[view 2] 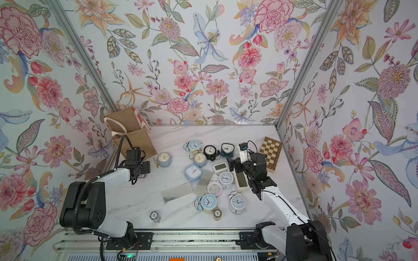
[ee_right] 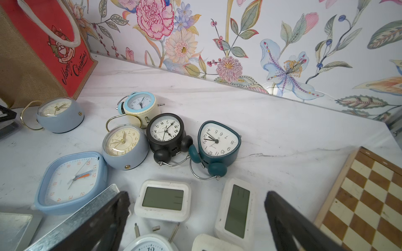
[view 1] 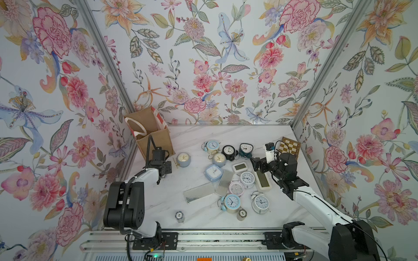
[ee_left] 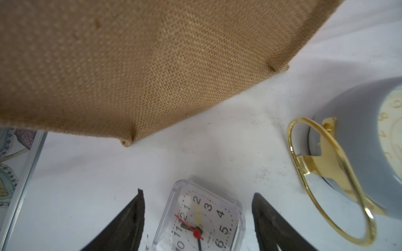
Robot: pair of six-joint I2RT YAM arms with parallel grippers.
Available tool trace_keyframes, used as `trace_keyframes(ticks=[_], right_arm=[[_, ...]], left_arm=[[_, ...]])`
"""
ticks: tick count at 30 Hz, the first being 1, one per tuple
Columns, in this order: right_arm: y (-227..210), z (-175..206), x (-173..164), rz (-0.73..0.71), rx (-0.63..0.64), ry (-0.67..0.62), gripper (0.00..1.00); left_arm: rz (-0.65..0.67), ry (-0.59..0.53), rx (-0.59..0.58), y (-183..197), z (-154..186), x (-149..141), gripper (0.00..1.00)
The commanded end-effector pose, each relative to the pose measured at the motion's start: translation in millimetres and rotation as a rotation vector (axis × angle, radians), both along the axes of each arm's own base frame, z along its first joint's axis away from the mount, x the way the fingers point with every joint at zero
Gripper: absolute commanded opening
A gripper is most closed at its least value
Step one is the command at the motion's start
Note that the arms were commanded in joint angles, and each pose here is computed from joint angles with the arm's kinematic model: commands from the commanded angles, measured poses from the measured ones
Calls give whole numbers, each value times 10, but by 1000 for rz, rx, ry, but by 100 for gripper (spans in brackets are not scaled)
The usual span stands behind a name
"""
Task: Put the alarm clock into the canvas bag
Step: Pick up the alarm from the center of the board.
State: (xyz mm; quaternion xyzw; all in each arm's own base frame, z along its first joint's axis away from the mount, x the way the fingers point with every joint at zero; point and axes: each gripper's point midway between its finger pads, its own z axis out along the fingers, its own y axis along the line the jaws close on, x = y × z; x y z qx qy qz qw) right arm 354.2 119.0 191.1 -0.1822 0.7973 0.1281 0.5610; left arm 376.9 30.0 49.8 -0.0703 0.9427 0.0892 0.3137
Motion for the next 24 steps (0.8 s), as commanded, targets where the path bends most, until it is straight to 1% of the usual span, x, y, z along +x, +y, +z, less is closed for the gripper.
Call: trace_keyframes(ticks=[1, 7, 17, 20, 24], right_arm=[[38, 1, -29, 26, -18, 0, 99], [46, -13, -54, 31, -25, 4, 99], [65, 2, -78, 39, -27, 0, 99], [77, 18, -81, 44, -25, -2, 99], [94, 28, -88, 51, -24, -3, 99]], left_arm=[[-29, 58, -20, -11, -126, 27, 78], [-41, 97, -72, -84, -269, 40, 75], [-40, 94, -120, -154, -258, -53, 67], [-45, 101, -132, -183, -247, -91, 73], [-58, 95, -157, -234, -201, -144, 74]])
